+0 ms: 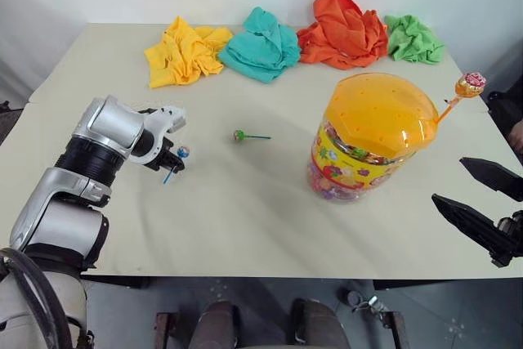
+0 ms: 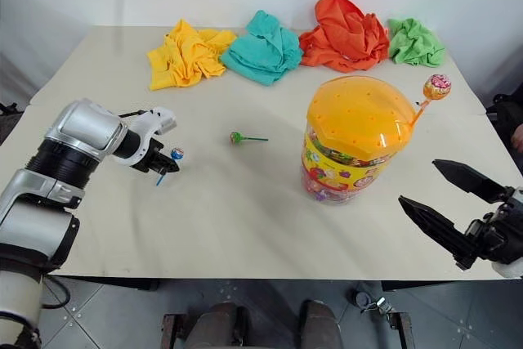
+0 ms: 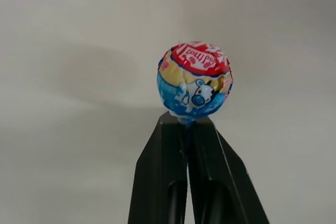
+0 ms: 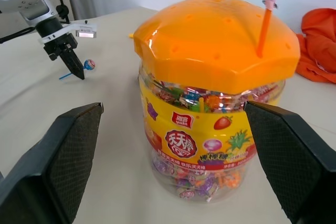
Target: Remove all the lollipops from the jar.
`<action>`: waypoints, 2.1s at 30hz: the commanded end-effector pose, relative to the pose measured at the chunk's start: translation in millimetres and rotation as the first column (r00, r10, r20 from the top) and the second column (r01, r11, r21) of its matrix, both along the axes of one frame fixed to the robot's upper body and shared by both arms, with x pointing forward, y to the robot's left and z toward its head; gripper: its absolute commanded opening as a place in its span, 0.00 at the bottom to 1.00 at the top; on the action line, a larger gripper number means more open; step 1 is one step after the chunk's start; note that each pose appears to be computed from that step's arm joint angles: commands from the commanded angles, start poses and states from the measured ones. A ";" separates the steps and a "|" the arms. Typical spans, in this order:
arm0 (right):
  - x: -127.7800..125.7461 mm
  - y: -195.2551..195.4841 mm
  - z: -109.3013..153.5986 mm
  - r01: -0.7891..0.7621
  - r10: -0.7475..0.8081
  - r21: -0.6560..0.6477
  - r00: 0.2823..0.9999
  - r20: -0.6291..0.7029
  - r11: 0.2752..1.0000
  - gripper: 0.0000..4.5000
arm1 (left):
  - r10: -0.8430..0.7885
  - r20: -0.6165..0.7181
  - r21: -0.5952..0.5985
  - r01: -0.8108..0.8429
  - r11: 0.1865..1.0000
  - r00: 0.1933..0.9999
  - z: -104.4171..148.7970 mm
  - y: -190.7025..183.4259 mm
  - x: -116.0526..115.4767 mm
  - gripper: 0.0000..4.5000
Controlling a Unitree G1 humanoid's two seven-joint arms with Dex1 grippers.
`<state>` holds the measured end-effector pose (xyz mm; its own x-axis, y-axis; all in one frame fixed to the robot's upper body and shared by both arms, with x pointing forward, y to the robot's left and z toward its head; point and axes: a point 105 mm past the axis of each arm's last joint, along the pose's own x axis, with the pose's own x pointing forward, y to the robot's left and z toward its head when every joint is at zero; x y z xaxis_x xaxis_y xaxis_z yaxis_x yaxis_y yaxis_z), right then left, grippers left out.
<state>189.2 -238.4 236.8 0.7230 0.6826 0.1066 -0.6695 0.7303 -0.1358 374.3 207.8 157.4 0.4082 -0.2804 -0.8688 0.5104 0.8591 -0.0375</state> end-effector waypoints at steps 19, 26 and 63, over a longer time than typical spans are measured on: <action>-2.2 -39.5 20.7 0.167 -0.165 -0.107 0.986 0.027 0.980 1.00 | -0.424 0.607 -0.078 0.582 0.810 0.672 137.7 -57.0 -7.0 1.00; 6.3 -64.7 33.4 0.325 -0.324 -0.103 0.946 0.022 0.940 1.00 | -0.455 0.797 -0.182 0.877 0.444 0.396 150.5 -97.5 -36.4 1.00; 77.0 -3.6 76.8 0.040 -0.041 0.019 0.997 0.071 0.999 0.10 | -0.447 0.883 -0.163 0.987 0.000 0.146 123.9 -98.7 -80.3 1.00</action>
